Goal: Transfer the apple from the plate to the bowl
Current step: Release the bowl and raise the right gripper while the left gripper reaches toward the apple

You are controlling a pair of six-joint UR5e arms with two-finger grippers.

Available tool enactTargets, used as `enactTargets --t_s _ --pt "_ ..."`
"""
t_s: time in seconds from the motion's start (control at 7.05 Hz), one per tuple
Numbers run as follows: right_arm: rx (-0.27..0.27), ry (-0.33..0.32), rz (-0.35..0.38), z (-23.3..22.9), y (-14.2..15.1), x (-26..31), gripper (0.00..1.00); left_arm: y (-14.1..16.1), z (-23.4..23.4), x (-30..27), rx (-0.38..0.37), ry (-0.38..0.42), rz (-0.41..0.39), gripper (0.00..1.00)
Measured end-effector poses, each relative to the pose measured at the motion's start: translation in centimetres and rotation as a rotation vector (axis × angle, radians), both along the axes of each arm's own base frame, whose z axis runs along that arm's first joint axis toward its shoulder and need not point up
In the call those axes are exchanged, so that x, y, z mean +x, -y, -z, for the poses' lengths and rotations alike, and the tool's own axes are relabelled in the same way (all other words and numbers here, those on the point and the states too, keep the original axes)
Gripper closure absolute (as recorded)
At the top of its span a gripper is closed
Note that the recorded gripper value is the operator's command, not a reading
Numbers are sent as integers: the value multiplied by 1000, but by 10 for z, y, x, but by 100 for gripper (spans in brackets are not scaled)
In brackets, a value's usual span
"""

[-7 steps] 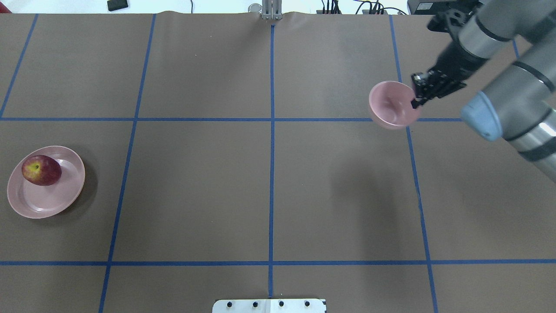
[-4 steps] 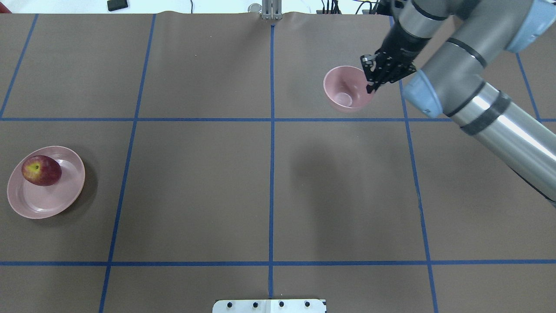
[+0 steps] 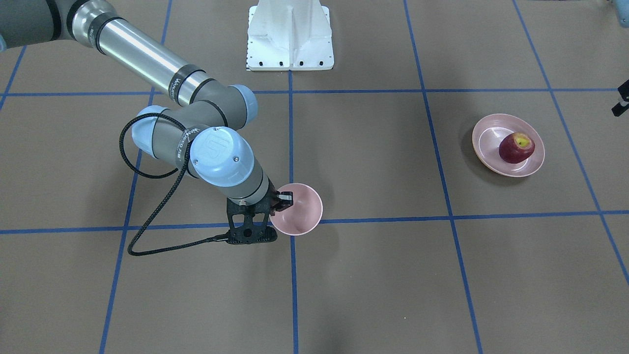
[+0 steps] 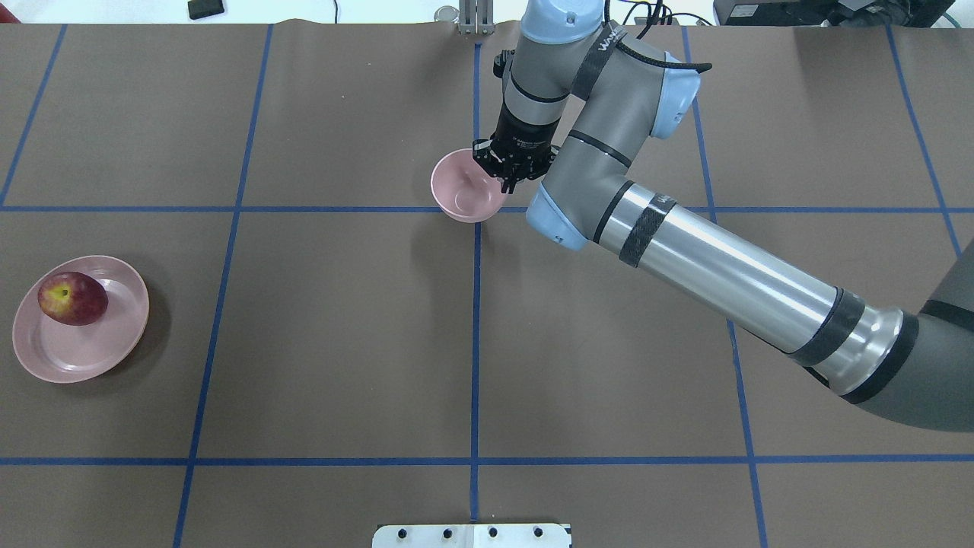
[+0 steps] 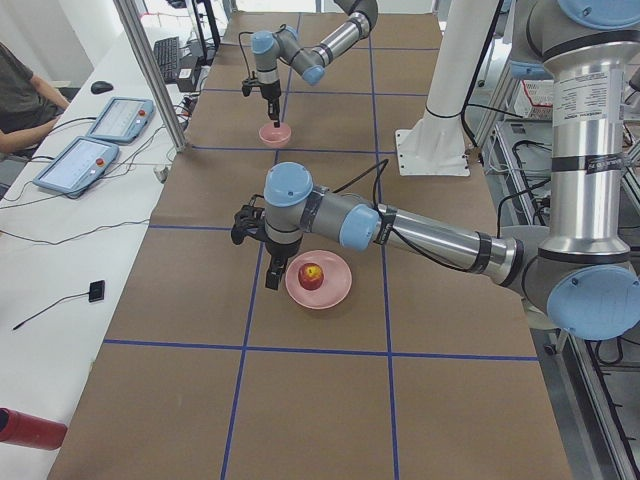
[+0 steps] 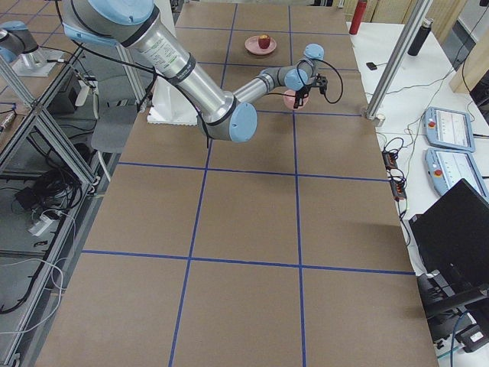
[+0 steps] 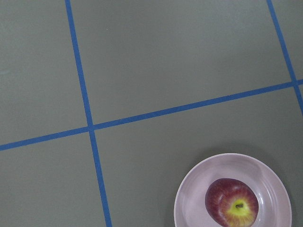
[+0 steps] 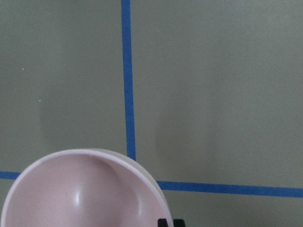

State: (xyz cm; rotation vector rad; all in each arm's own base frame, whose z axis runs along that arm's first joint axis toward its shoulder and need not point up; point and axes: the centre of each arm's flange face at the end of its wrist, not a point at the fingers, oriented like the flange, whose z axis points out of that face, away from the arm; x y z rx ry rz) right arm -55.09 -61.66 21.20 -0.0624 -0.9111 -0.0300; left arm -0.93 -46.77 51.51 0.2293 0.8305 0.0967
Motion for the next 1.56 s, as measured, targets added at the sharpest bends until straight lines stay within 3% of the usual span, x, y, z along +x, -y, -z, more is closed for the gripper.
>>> enactTargets --t_s 0.14,0.28,0.57,0.85,1.13,1.56 --pt "-1 -7 5 -7 -1 -6 43 1 0 1 -10 -2 7 2" --pt "3 -5 8 -10 -1 -8 26 3 2 4 -17 -4 11 2" --pt "7 -1 6 -10 0 -8 7 15 9 41 -49 -10 -16 2" --pt "13 33 -14 -3 9 24 6 21 9 83 -95 14 -18 2" --pt "11 79 -15 -35 5 85 5 15 1 131 -104 49 -21 2" --pt "23 90 -15 -65 -10 120 4 7 -27 194 -116 53 -23 2"
